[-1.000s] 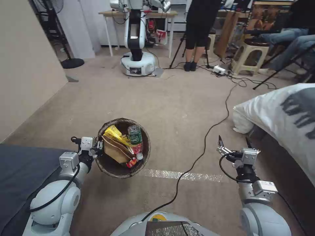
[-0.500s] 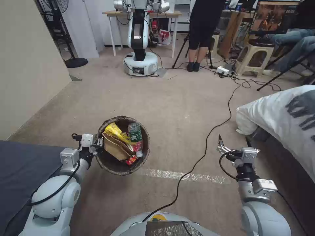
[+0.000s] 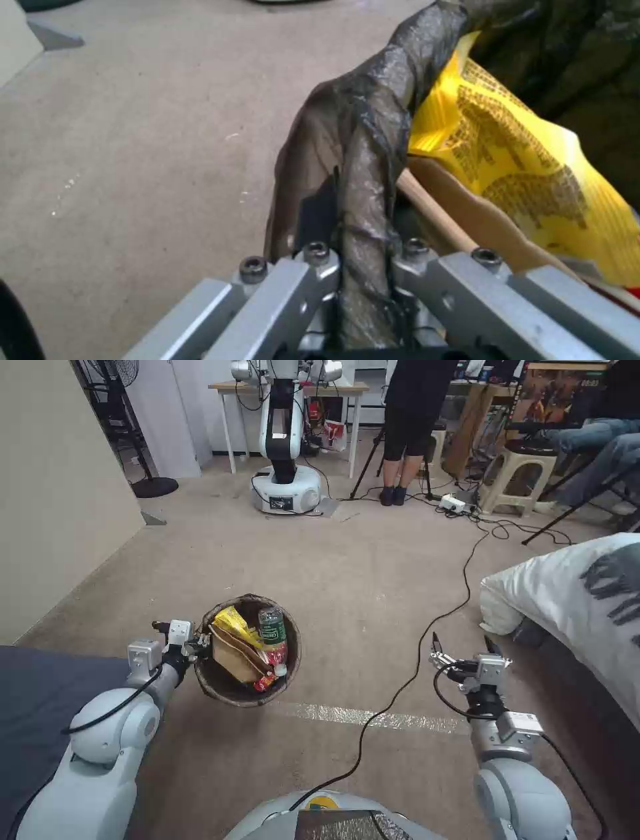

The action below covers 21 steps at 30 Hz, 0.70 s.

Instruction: Pick up the trash bin, then pick up the garbage from the floor and place it into the trash bin.

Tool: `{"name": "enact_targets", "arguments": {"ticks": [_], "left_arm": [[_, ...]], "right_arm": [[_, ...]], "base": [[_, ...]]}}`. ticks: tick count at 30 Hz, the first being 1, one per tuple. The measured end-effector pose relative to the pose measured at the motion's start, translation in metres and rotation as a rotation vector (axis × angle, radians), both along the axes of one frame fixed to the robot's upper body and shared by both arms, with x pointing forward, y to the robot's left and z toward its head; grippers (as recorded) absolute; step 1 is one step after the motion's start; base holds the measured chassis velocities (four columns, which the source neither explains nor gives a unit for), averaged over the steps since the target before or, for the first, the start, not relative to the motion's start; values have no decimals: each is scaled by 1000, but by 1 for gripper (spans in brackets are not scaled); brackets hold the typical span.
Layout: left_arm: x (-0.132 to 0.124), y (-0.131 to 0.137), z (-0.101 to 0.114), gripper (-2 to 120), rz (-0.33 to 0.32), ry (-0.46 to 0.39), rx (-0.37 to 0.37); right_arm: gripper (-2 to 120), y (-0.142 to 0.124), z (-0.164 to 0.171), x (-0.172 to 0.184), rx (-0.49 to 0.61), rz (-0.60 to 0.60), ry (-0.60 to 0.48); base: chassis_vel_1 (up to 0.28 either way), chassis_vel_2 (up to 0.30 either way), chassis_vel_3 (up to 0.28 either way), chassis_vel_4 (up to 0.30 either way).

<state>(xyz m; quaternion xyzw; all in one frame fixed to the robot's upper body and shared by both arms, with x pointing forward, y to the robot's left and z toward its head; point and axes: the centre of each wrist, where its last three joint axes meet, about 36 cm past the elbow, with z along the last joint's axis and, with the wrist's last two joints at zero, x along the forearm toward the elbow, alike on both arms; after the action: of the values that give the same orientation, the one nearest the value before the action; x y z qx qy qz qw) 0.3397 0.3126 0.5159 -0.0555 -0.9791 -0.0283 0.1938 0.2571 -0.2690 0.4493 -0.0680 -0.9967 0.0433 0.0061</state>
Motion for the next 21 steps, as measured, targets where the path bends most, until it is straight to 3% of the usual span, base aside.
{"name": "enact_targets", "arguments": {"ticks": [11,21], "left_arm": [[48,18,-18,3,11,43,-39],[60,19,-42,3,6,112,-93]], "right_arm": [[100,10,-1,15,23,18,13],[100,11,-4,14,36,10,20]], "base": [[0,0,0,0],[0,0,0,0]]}}
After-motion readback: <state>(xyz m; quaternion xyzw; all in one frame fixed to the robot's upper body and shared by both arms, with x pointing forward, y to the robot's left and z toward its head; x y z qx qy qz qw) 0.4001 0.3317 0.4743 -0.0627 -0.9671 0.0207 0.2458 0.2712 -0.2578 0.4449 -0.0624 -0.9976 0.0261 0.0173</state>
